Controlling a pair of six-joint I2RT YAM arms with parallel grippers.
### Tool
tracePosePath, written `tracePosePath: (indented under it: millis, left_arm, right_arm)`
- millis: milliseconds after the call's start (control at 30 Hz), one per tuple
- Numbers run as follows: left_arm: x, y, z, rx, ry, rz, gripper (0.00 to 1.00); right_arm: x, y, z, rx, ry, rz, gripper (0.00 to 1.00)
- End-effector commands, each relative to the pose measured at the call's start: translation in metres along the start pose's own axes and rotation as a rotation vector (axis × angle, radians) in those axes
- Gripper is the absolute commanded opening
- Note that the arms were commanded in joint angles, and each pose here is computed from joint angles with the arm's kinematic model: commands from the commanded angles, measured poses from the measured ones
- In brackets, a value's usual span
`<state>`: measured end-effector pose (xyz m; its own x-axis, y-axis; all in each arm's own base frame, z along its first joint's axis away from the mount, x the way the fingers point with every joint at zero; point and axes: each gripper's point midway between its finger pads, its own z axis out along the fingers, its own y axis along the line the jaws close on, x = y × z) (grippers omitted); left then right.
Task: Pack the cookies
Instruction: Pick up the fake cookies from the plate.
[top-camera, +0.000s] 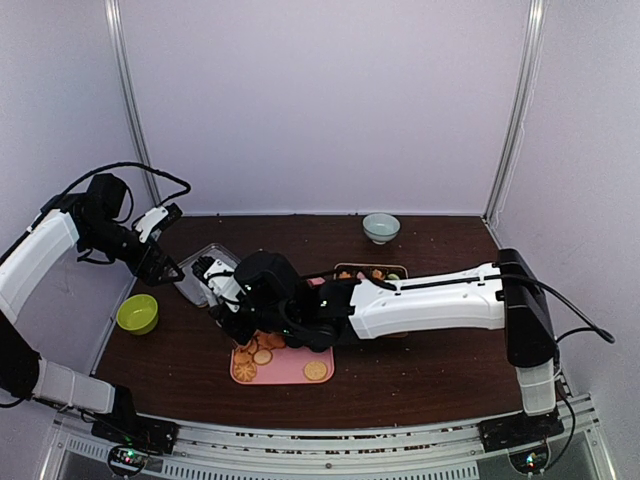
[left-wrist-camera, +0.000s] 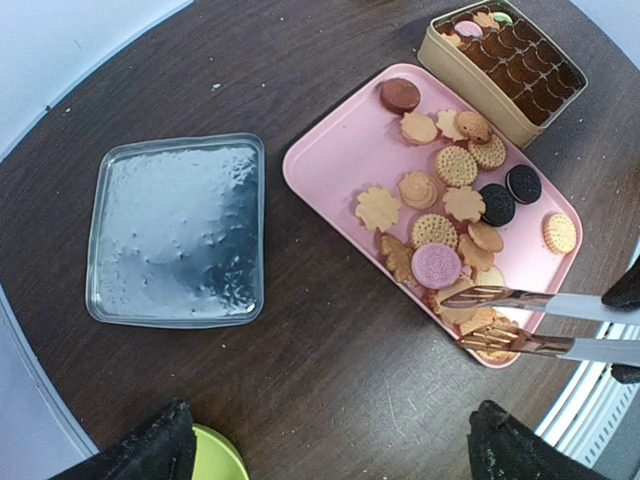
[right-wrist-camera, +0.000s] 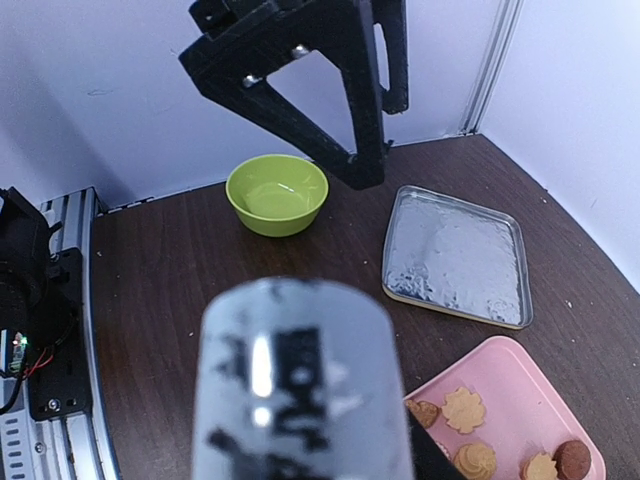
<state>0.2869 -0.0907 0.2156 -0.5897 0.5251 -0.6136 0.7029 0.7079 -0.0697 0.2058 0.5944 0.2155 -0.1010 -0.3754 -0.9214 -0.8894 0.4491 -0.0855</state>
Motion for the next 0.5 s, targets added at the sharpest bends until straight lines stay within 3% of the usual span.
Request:
tracePosePath:
  millis: [0, 467]
  left_arm:
    - [-0.005, 0.004, -0.007, 0.002, -0.023, -0.013, 0.98]
    - [-0.003, 0.008, -0.009, -0.006, -0.019, -0.017, 0.98]
  right_arm:
    - [-0.049, 0.005, -0.018, 0.011, -0.122, -0.010, 0.37]
    - [-0.011, 0.003, 0.008, 0.055, -0.021, -0.074, 0.35]
